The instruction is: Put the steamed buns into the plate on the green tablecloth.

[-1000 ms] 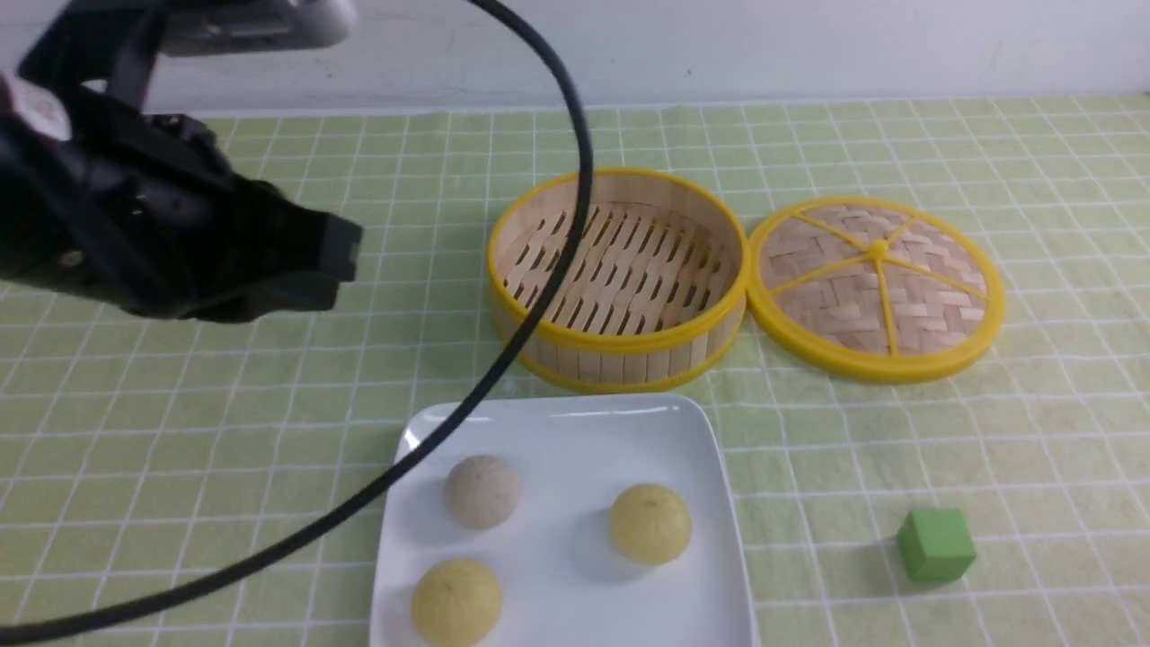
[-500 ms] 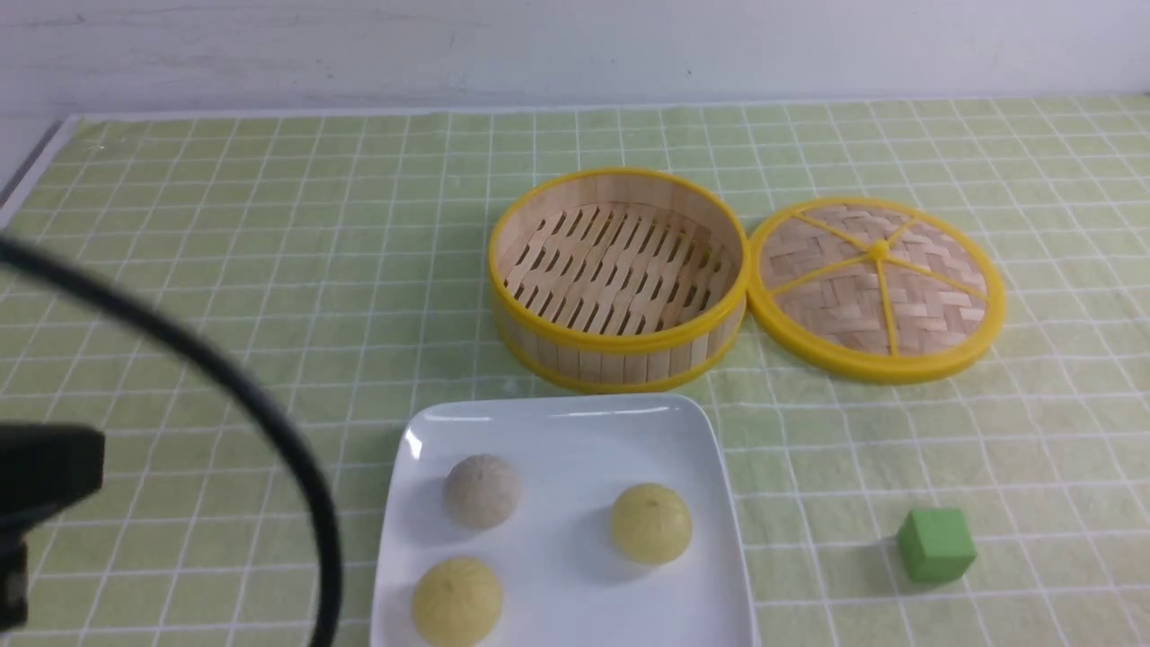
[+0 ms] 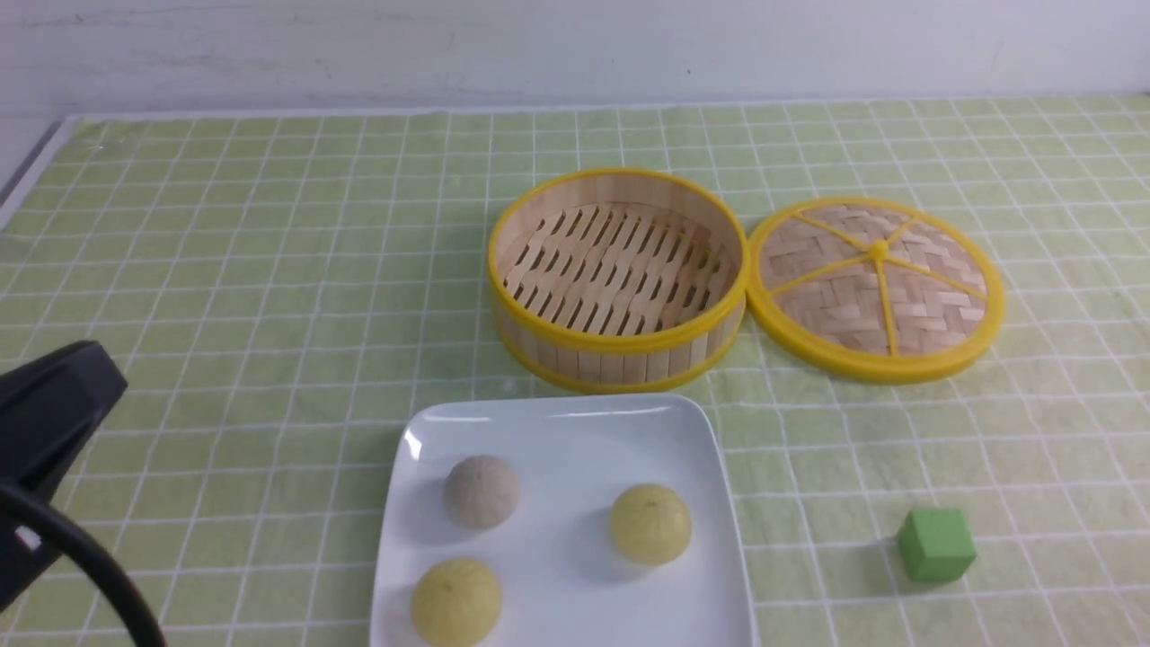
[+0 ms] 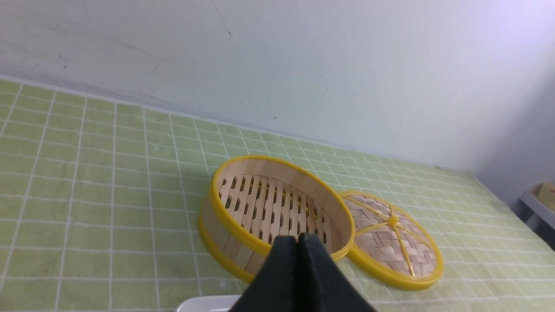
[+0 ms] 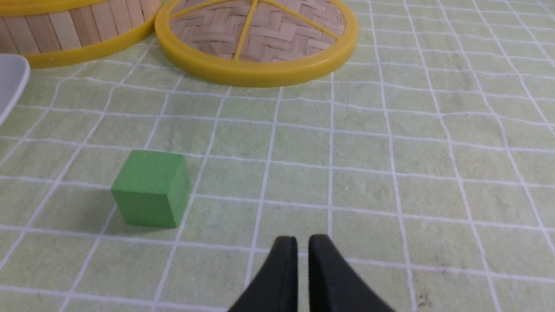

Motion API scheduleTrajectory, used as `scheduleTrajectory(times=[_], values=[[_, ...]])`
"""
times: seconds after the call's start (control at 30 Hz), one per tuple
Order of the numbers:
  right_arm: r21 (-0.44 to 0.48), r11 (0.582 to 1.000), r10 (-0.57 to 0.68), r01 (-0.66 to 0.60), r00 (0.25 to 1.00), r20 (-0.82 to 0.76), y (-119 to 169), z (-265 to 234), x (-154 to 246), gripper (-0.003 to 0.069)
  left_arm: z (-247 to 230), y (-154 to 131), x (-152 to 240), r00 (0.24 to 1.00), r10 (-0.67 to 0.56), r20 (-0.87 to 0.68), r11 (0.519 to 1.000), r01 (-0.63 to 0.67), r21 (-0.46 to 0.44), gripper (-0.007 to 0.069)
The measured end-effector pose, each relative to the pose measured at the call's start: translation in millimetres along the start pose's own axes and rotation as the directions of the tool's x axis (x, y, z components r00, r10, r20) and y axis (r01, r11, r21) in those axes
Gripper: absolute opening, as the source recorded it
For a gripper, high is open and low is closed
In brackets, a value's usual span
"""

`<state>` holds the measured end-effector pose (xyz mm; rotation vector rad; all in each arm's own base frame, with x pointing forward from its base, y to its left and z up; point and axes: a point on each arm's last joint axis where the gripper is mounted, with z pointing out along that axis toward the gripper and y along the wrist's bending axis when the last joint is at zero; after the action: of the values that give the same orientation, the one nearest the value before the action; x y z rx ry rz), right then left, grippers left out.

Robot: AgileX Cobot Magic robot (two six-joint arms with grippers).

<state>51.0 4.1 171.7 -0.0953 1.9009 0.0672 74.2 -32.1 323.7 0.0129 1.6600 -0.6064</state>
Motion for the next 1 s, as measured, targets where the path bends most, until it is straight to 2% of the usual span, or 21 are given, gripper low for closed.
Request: scheduleTrajectory(times=[0.2,0.3,0.43,0.53,0.6,0.77,1.0], values=[[0.0,1.0,0.0,0.0,1.0,0.001,0.0,0.0,-0.1,0.0074,3.9,6.3,14.8,0.999,-0.006,-0.04,1.0,0.005,-0.018,0.0008],[0.0,1.0,0.0,0.0,1.0,0.001,0.0,0.0,-0.1,0.0078,5.7,13.4,30.2,0.995,0.044,-0.089,0.998,-0.048,-0.041,0.0012],[0.0,1.0,0.0,0.0,1.0,0.001,0.0,0.0,0.0,0.0081,-0.9,34.8,71.6,0.969,0.165,-0.185,0.978,-0.185,-0.099,0.0014],[0.0,1.0,0.0,0.0,1.0,0.001,0.0,0.0,0.0,0.0081,-5.5,44.8,85.4,0.968,0.167,-0.186,0.968,-0.197,-0.156,0.0017],[0.0,1.0,0.0,0.0,1.0,0.001,0.0,0.0,0.0,0.0081,-12.1,55.6,97.0,0.971,0.176,-0.16,0.947,-0.211,-0.24,0.0019],[0.0,1.0,0.0,0.0,1.0,0.001,0.0,0.0,0.0,0.0088,-21.0,69.1,115.4,0.976,0.187,-0.113,0.911,-0.215,-0.351,0.0021],[0.0,1.0,0.0,0.0,1.0,0.002,0.0,0.0,-0.1,0.0096,-23.8,78.2,131.2,0.972,0.184,-0.147,0.886,-0.228,-0.404,0.0031]])
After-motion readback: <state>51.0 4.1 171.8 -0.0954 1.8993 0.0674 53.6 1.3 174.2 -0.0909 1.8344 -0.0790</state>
